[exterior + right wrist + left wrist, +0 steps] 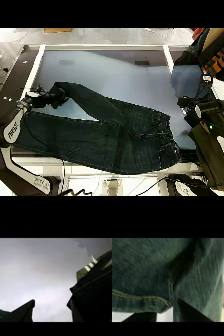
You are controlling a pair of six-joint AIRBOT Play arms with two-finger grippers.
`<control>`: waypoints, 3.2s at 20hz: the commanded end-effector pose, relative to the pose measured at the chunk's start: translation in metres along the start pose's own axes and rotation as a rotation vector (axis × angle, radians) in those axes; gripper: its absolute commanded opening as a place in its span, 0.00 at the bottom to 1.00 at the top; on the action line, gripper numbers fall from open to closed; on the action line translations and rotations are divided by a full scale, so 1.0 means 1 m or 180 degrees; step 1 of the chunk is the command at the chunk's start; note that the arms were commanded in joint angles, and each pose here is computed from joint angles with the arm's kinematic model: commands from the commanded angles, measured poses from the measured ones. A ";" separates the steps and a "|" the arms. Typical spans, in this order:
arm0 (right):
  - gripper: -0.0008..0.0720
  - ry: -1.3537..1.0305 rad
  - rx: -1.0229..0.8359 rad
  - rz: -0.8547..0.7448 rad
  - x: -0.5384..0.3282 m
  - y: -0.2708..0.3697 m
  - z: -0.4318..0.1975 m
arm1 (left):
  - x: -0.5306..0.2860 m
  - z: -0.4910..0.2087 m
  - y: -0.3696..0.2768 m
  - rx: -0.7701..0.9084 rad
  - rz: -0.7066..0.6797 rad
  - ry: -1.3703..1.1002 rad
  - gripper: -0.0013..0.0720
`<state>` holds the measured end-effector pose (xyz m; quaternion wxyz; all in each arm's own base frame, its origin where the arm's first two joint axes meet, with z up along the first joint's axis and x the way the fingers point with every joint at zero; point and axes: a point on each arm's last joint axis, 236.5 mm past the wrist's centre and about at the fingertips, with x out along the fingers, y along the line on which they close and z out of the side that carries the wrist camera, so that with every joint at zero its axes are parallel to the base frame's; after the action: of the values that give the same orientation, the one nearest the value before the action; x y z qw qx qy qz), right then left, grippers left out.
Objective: Fold the clothes and pants, and hang the long-sleeved shirts on hangers.
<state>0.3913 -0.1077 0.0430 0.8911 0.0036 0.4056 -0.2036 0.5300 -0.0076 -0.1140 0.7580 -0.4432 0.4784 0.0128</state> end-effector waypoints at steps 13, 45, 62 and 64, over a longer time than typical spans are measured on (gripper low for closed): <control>0.61 -0.0027 -0.0037 -0.0073 0.001 -0.008 0.003 | -0.203 0.139 -0.092 0.1274 -0.0068 -0.1212 0.05; 0.40 0.1087 0.0978 0.1446 0.044 0.020 -0.073 | -0.265 0.085 0.128 0.1971 0.2655 0.1039 0.06; 0.19 0.1462 0.0681 0.2535 0.073 0.101 -0.118 | -0.264 0.086 0.128 0.1978 0.2658 0.1027 0.06; 0.05 0.1334 0.0480 0.2608 0.070 0.108 -0.103 | -0.263 0.086 0.126 0.1989 0.2636 0.1011 0.06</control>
<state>0.3823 -0.0282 -0.1091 0.7788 0.2844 0.5492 0.1045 0.3914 0.2359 0.0093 0.7010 0.0329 0.7050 0.1026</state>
